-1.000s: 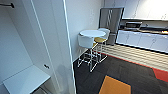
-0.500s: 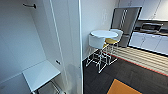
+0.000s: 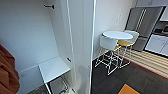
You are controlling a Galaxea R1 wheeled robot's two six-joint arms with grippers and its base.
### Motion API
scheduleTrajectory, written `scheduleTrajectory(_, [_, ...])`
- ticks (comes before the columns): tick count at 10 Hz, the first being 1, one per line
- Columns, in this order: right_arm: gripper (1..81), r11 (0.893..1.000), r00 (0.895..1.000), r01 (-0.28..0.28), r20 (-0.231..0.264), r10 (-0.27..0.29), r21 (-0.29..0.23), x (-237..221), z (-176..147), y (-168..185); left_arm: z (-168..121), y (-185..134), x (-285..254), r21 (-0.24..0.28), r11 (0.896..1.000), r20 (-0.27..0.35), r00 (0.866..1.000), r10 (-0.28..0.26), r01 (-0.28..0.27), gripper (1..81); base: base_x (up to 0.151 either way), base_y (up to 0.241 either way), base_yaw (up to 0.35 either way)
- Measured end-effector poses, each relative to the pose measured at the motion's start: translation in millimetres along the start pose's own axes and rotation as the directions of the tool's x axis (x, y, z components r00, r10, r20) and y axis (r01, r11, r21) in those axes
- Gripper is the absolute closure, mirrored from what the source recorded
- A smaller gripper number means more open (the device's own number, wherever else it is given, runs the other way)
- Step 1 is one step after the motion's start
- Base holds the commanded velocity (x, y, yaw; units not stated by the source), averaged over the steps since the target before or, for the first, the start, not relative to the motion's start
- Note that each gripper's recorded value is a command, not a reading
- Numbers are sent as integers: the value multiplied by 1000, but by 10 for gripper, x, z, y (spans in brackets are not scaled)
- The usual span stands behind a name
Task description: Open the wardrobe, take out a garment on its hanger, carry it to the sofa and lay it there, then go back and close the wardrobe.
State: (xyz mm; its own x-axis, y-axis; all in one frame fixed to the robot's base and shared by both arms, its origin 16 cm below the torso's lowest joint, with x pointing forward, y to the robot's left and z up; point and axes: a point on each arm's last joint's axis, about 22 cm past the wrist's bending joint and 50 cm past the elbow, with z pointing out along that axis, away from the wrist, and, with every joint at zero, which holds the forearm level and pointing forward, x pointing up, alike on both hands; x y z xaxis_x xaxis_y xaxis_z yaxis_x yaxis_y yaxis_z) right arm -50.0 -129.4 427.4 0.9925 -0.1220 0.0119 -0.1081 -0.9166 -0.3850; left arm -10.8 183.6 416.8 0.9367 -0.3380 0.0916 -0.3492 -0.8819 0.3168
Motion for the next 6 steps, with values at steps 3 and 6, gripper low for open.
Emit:
scheduleTrajectory(3, [10, 1000, 1000, 1, -1, -1, -2, 17, 1, 8, 4, 5, 22, -1, 1000, -3, 1000, 3, -3, 10, 0, 0, 322])
scheduleTrajectory(6, [10, 1000, 1000, 0, 1, 0, -1, -3, 1, 0, 10, 22, 46, -3, 1000, -5, 1000, 4, -4, 10, 0, 0, 327])
